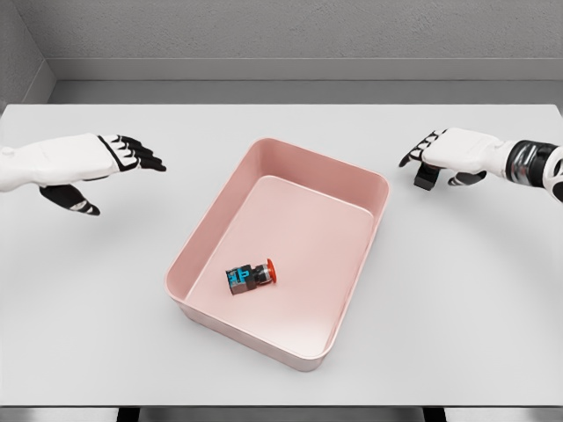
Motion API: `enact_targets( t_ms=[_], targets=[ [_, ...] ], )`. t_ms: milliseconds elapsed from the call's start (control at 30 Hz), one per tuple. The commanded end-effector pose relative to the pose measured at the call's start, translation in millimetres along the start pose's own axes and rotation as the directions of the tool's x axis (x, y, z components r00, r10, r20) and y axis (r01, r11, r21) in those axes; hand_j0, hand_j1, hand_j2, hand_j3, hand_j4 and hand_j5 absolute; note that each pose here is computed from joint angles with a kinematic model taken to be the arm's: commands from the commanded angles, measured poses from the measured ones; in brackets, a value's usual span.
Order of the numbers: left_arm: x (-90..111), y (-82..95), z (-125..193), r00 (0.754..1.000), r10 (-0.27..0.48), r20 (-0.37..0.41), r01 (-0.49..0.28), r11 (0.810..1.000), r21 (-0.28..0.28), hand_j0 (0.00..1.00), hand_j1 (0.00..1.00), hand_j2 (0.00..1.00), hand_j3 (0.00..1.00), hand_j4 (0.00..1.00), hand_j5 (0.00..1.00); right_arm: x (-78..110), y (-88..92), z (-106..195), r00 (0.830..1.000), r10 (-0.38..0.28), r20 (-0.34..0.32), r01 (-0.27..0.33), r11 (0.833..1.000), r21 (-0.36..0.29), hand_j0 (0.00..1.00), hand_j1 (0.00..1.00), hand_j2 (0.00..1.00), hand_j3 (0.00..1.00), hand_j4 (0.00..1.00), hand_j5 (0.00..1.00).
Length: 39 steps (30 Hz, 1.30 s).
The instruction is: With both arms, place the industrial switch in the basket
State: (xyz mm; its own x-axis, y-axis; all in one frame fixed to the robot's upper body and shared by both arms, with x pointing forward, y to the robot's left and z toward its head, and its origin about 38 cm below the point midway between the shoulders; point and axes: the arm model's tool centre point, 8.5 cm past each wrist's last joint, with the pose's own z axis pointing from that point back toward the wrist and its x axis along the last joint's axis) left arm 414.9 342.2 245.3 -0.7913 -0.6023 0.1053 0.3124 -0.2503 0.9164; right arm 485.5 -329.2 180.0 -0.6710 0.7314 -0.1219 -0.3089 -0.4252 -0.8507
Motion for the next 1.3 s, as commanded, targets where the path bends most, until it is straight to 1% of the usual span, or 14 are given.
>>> enact_targets(
  t_ms=[0,200,233,333,367,467,533,700,767,1067,1267],
  targets=[
    [0.2,0.1,0.1,1.0,0.005,0.001,-0.005,1.0,0.004,1.0,1.0,1.0,1.0,1.0,1.0,-0.2,-0.5,0.1,1.0,-0.004,-0.001,0.004,1.0,-0.003,0.78,0.78,0.78,0.78,0.78,0.78],
    [0.4,0.6,-0.5,1.0,0.002,0.001,-0.002,1.0,0.003,1.0,1.0,1.0,1.0,1.0,1.0,-0.6,-0.1,0.6,1.0,-0.004,-0.002,0.004,1.0,-0.001,0.76,0.76,0.76,0.76,0.76,0.76],
    [0.3,0.5,-0.5,1.0,0.0,0.001,0.0,1.0,0.002,1.0,1.0,1.0,1.0,1.0,1.0,-0.6,-0.1,0.6,1.0,-0.004,-0.002,0.004,1.0,-0.001,0.74,0.74,0.74,0.74,0.74,0.74],
    [0.5,0.5,-1.1,1.0,-0.001,0.002,0.001,1.0,0.002,1.0,1.0,1.0,1.0,1.0,1.0,-0.6,0.0,0.6,1.0,-0.004,-0.002,0.004,1.0,0.001,0.72,0.72,0.72,0.72,0.72,0.72],
    [0.3,0.3,-0.5,1.0,-0.001,0.0,0.001,1.0,0.0,1.0,1.0,1.0,1.0,1.0,1.0,-0.6,0.0,0.6,1.0,-0.004,-0.002,0.004,1.0,0.001,0.7,0.7,0.7,0.7,0.7,0.7],
    [0.3,0.3,-0.5,1.0,-0.001,0.0,0.001,1.0,0.0,1.0,1.0,1.0,1.0,1.0,1.0,-0.1,1.2,0.2,1.0,-0.003,-0.001,0.003,1.0,0.005,0.59,0.59,0.59,0.59,0.59,0.59],
    [0.3,0.3,-0.5,1.0,-0.001,0.0,0.001,1.0,0.0,1.0,1.0,1.0,1.0,1.0,1.0,-0.5,0.7,0.3,1.0,0.0,-0.003,0.0,1.0,0.006,0.56,0.56,0.56,0.56,0.56,0.56],
    [-0.4,0.1,0.3,1.0,-0.001,-0.003,0.001,1.0,-0.001,1.0,1.0,1.0,1.0,1.0,1.0,-0.5,1.4,0.3,1.0,0.0,-0.003,0.0,1.0,0.015,0.56,0.56,0.56,0.56,0.56,0.56],
    [-0.4,0.1,0.3,1.0,-0.001,-0.003,0.001,1.0,-0.001,1.0,1.0,1.0,1.0,1.0,1.0,-0.8,1.3,0.6,1.0,0.0,-0.004,0.0,1.0,0.015,0.52,0.52,0.52,0.52,0.52,0.52],
    [-0.6,0.1,0.9,1.0,-0.001,-0.004,0.001,1.0,-0.001,1.0,1.0,1.0,1.0,1.0,1.0,-0.3,1.2,0.1,1.0,-0.002,-0.002,0.002,1.0,0.015,0.52,0.52,0.52,0.52,0.52,0.52],
    [-0.6,0.1,0.9,1.0,-0.001,-0.004,0.001,1.0,-0.001,1.0,1.0,1.0,1.0,1.0,1.0,-2.3,-9.9,0.4,1.0,0.005,-0.004,-0.005,1.0,-0.007,0.52,0.52,0.52,0.52,0.52,0.52]
  ],
)
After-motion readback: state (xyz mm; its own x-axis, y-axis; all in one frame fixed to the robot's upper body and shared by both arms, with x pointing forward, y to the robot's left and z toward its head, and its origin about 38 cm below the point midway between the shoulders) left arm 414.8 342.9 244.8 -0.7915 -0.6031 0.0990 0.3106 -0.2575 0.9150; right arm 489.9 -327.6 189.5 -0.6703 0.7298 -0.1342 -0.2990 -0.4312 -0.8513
